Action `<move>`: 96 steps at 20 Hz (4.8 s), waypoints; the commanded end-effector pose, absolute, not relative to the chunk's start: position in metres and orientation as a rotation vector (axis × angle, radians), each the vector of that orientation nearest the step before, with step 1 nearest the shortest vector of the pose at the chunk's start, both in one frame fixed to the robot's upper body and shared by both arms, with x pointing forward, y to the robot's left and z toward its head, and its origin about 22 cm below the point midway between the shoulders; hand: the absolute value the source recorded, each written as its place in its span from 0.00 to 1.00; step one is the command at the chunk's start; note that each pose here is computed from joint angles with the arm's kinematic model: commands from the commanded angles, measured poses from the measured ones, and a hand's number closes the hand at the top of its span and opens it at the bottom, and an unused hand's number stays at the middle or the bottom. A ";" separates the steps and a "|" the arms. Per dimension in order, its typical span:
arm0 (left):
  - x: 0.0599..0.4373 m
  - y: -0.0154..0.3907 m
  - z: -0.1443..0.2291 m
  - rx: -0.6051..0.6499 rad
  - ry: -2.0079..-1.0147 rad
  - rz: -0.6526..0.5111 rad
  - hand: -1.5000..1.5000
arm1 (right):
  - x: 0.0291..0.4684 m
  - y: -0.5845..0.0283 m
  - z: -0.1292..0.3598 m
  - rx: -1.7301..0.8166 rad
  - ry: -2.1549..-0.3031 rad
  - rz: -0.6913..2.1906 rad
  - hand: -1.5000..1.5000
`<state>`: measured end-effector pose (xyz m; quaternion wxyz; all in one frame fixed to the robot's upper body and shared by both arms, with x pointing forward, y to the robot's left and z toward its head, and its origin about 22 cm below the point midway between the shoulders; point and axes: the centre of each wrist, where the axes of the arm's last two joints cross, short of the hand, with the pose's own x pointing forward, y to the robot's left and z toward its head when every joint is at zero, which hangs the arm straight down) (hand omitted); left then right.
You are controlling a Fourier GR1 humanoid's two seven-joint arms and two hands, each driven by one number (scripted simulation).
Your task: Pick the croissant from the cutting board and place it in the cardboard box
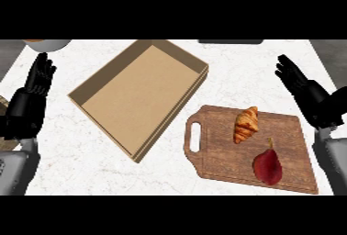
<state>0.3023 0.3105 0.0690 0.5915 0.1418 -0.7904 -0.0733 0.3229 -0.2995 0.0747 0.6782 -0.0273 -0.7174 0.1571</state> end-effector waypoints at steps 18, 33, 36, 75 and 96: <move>0.256 0.368 0.012 0.647 -1.353 -0.218 0.50 | 0.257 -0.327 0.037 -0.512 -1.451 0.661 0.00; 0.254 0.369 0.014 0.653 -1.372 -0.243 0.50 | 0.330 -0.296 0.114 -0.652 -0.784 1.282 0.00; 0.272 0.342 0.027 0.633 -1.375 -0.224 0.50 | 0.345 -0.276 0.086 -0.602 -0.682 1.332 0.00; 0.262 0.354 0.009 0.648 -1.343 -0.205 0.50 | 0.346 -0.197 0.039 -0.536 -0.518 1.406 0.00; 0.261 0.350 0.014 0.654 -1.382 -0.210 0.50 | 0.381 -0.208 0.037 -0.979 -0.854 1.448 1.00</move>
